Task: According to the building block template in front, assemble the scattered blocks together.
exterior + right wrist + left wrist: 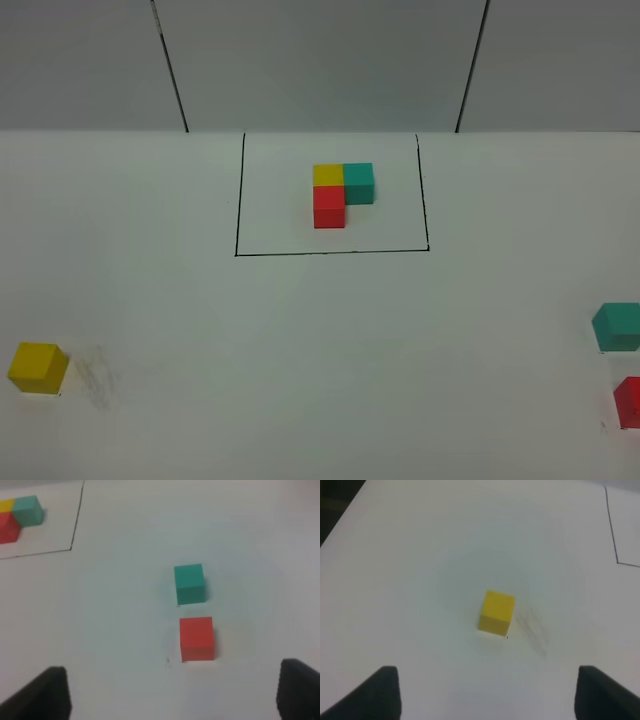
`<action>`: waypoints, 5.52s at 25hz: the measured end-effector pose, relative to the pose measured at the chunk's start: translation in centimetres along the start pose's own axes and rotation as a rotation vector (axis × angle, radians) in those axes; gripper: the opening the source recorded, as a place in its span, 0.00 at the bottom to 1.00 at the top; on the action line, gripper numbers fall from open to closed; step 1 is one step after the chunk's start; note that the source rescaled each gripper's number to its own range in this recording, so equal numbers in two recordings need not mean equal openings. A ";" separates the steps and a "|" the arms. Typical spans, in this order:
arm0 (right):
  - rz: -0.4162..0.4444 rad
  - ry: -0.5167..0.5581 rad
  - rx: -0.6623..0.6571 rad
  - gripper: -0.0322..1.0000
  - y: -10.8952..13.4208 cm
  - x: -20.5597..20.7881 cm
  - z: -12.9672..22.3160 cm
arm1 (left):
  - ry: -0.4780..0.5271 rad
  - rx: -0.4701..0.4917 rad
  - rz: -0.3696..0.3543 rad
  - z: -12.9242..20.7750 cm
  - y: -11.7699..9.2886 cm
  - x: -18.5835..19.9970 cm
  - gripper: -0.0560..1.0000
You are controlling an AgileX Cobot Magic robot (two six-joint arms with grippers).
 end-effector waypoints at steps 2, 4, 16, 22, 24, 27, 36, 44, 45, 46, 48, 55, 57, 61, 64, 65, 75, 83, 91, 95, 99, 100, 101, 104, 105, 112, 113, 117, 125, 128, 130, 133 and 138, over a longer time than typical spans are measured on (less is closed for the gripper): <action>0.000 0.000 0.000 0.78 0.0 0.0 0.0 | 0.001 -0.015 0.002 -1.3 -0.4 -0.4 0.59; 0.000 0.000 0.000 0.78 0.0 0.0 0.0 | 0.031 -0.022 -0.003 -2.8 -0.9 -1.2 0.59; 0.000 0.000 0.000 0.78 0.0 0.0 0.0 | 0.379 -0.069 -0.079 -10.0 -3.7 -11.6 0.59; 0.000 0.000 0.000 0.78 0.0 0.0 0.0 | 0.560 -0.100 -0.112 -8.7 -4.1 -17.9 0.59; 0.000 0.000 0.000 0.78 0.0 0.0 0.0 | 0.588 -0.107 -0.114 -8.3 -4.2 -19.4 0.59; 0.000 0.000 0.000 0.78 0.0 0.0 0.0 | 0.644 -0.118 -0.123 -7.4 -4.2 -21.0 0.59; 0.000 0.000 0.000 0.77 0.0 0.0 0.0 | 0.746 -0.143 -0.131 -5.3 -4.1 -24.9 0.59; 0.000 0.000 0.000 0.77 0.0 0.0 0.0 | 0.789 -0.148 -0.133 -3.8 -4.0 -27.1 0.59; 0.000 0.000 0.000 0.77 0.0 0.0 0.0 | 0.797 -0.149 -0.135 -3.7 -4.0 -27.3 0.59; 0.000 0.000 0.000 0.77 0.0 0.0 0.0 | 0.805 -0.149 -0.136 -3.5 -4.0 -27.5 0.59; 0.000 0.000 0.000 0.77 0.0 0.0 0.0 | 0.815 -0.150 -0.137 -3.1 -3.9 -27.9 0.59; 0.000 0.000 0.000 0.77 0.0 0.0 0.0 | 0.824 -0.152 -0.135 -2.4 -3.9 -29.0 0.59; 0.000 0.000 0.000 0.77 0.0 0.0 0.0 | 0.825 -0.152 -0.133 -2.2 -3.9 -29.3 0.59; 0.000 0.000 0.000 0.77 0.0 0.0 0.0 | 0.833 -0.153 -0.133 -1.7 -3.9 -29.9 0.59; 0.000 0.000 0.000 0.77 0.0 0.0 0.0 | 0.823 -0.153 -0.129 -1.7 -3.9 -30.2 0.59; 0.000 0.000 0.000 0.77 0.0 0.0 0.0 | 0.821 -0.153 -0.128 -1.7 -3.9 -30.2 0.59; 0.000 0.000 0.000 0.77 0.0 0.0 0.0 | 0.832 -0.154 -0.129 -1.2 -3.8 -30.7 0.59; 0.000 0.000 0.000 0.77 0.0 0.0 0.0 | 0.883 -0.158 -0.137 0.3 -3.6 -31.8 0.59; 0.000 0.000 0.000 0.77 0.0 0.0 0.0 | 0.872 -0.157 -0.133 0.4 -3.6 -32.0 0.07; 0.000 0.000 0.000 0.77 0.0 0.0 0.0 | 0.864 -0.167 -0.132 0.1 -3.6 -32.2 0.05; 0.000 0.000 0.000 0.77 0.0 0.0 0.0 | 0.845 -0.247 -0.102 -1.6 -4.6 -32.5 0.05; 0.000 0.000 0.000 0.77 0.0 0.0 0.0 | 0.849 -0.296 -0.084 -2.3 -5.2 -32.5 0.05; 0.000 0.000 0.000 0.77 0.0 0.0 0.0 | 0.851 -0.359 -0.055 -3.0 -5.9 -32.5 0.05; 0.000 0.000 0.000 0.77 0.0 0.0 0.0 | 0.893 -0.559 0.075 -4.6 -8.9 -32.0 0.05; 0.000 0.000 0.000 0.77 0.0 0.0 0.0 | 0.895 -0.612 0.135 -5.1 -10.1 -31.8 0.05; 0.000 0.000 0.000 0.77 0.0 0.0 0.0 | 0.841 -0.985 0.552 -5.8 -19.4 -28.5 0.05; 0.000 0.000 0.000 0.77 0.0 0.0 0.0 | 0.826 -1.035 0.586 -5.6 -20.6 -28.0 0.05; 0.000 0.000 0.000 0.77 0.0 0.0 0.0 | 0.786 -1.185 0.655 -4.5 -24.4 -26.8 0.05; 0.000 0.000 0.000 0.77 0.0 0.0 0.0 | 0.791 -1.416 0.687 -0.7 -27.5 -27.2 0.05; 0.000 0.000 0.000 0.77 0.0 0.0 0.0 | 0.771 -1.448 0.701 0.4 -28.1 -27.9 0.05; 0.000 0.000 0.000 0.77 0.0 0.0 0.0 | 0.754 -1.453 0.705 1.0 -28.4 -28.5 0.05; 0.000 0.000 0.000 0.77 0.0 0.0 0.0 | 0.746 -1.463 0.708 1.8 -28.6 -29.4 0.05; 0.000 0.000 0.000 0.77 0.0 0.0 0.0 | 0.727 -1.480 0.717 3.3 -28.9 -31.0 0.05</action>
Point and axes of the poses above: a point on each arm's last joint axis where the gripper is mounted, x pointing back along that axis away from the gripper, y along the wrist's bending axis when the last joint is at zero, z = x × y, the point moved 1 cm from there along -x, pointing out along that axis toward the gripper, and after that the axes turned 7 degrees about x, right-handed, at the moved point
